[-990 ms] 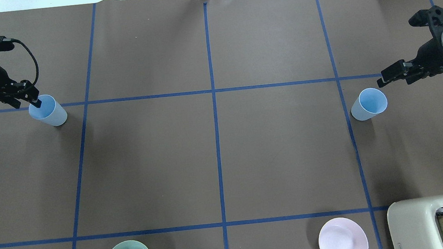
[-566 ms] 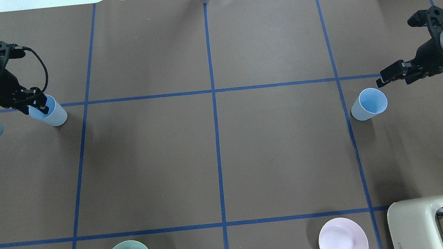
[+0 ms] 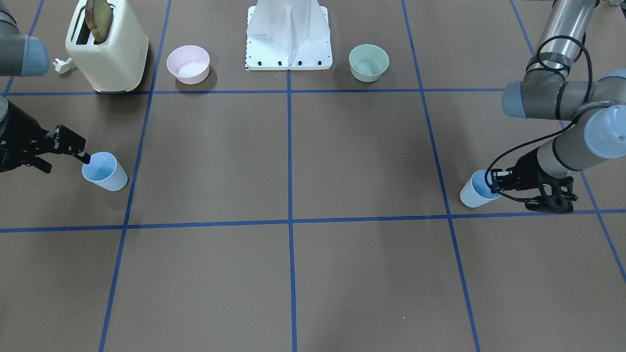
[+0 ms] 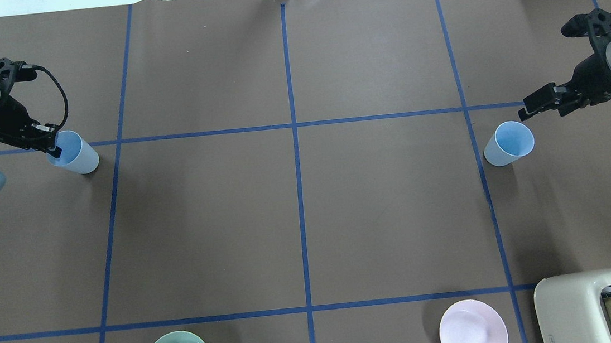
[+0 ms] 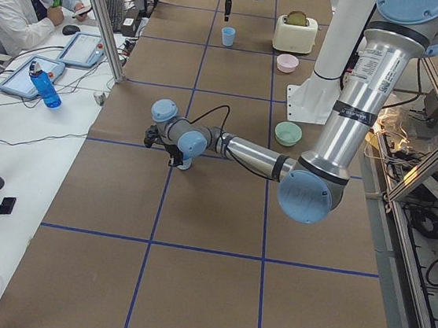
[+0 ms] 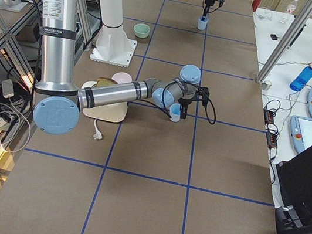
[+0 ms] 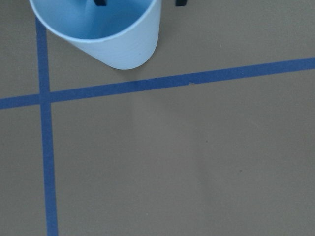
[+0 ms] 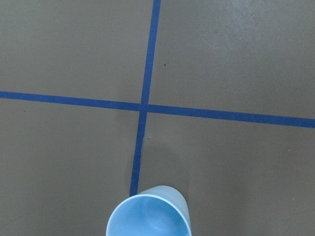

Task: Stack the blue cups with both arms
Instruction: 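Lower the left gripper onto its blue cup while the right gripper descends, then carry the cup with the left gripper to centre while the right grasps its cup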

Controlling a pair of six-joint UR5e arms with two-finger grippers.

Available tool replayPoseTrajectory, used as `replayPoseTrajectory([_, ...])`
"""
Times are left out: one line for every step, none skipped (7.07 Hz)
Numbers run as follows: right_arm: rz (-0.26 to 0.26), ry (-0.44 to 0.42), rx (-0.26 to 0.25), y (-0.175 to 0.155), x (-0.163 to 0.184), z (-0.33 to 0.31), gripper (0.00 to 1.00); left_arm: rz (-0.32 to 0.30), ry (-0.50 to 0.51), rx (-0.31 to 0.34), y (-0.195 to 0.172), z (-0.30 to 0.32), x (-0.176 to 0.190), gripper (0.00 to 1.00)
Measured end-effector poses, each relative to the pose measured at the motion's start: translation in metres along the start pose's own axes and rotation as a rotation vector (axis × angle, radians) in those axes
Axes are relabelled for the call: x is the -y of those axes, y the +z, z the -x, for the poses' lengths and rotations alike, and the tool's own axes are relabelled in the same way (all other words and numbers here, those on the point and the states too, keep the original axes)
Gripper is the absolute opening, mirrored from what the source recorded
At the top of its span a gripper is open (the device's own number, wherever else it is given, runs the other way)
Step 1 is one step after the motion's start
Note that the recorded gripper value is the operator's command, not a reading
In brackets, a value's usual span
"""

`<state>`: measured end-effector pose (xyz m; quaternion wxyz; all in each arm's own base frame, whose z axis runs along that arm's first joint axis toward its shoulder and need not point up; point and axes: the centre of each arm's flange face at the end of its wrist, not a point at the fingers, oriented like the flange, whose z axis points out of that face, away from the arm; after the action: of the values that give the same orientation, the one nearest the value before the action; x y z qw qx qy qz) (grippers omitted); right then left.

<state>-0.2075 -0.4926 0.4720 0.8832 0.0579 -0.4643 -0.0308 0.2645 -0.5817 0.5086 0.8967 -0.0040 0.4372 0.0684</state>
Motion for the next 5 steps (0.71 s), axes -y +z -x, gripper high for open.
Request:
replayPoseTrajectory([0.000,-0.001,0.000,0.000,0.000,0.000,0.99,-0.006,-0.002,-0.005,-0.004,-0.006,0.001,0.00])
replayPoseTrajectory([0.002,-0.002,-0.001,0.001,-0.001,0.000,0.99,-0.020,-0.034,-0.021,-0.016,-0.023,0.004,0.00])
replayPoseTrajectory([0.006,-0.004,-0.010,0.006,-0.003,0.000,0.99,-0.037,-0.102,-0.050,-0.033,-0.053,0.011,0.00])
replayPoseTrajectory([0.011,-0.017,-0.032,0.018,-0.007,0.003,0.98,-0.043,-0.166,-0.080,-0.042,-0.091,0.013,0.00])
replayPoseTrajectory([0.015,-0.034,-0.057,0.030,-0.013,0.005,0.94,-0.028,-0.222,-0.109,-0.039,-0.141,0.007,0.00])
